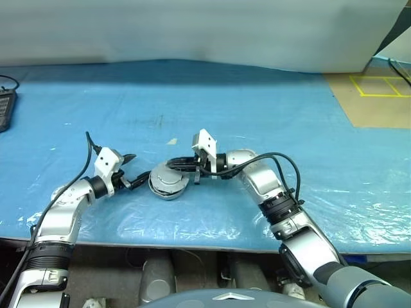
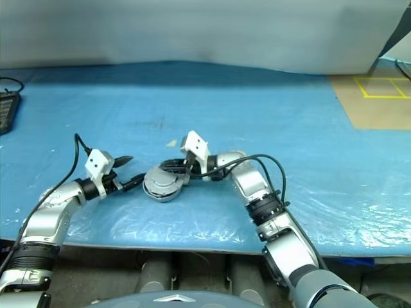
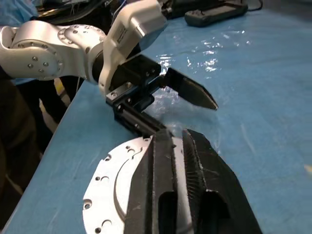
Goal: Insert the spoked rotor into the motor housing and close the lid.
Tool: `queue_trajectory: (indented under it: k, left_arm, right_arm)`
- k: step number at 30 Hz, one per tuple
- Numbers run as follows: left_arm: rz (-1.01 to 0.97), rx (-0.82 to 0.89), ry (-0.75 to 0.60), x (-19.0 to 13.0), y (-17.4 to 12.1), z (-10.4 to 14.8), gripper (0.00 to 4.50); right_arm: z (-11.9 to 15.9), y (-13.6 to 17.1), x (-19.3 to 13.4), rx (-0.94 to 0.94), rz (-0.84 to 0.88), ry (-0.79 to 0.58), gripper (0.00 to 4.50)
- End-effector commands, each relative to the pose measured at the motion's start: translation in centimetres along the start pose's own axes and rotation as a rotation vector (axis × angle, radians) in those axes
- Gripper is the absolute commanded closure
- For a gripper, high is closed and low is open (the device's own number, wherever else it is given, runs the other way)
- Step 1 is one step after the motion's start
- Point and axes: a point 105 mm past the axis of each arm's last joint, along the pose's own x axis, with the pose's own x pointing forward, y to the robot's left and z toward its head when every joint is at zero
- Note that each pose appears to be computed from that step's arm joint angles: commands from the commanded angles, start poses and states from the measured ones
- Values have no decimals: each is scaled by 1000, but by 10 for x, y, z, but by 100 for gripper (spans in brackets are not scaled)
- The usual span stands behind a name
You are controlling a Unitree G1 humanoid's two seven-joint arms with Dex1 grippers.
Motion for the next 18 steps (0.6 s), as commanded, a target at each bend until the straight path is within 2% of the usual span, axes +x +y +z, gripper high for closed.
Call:
queue_trajectory:
  k: [1, 8, 18]
  left_arm:
    - [-7, 32, -23, -1, 0, 11, 0]
    - [-9, 39, -18, -3, 2, 13, 0]
    - [-3, 31, -16, -5, -3, 14, 0]
  right_arm:
    - [16, 2, 0, -51, 20, -50, 296]
    - [-6, 2, 7, -52, -17, 26, 52]
    - [-27, 7, 11, -46, -6, 80, 52]
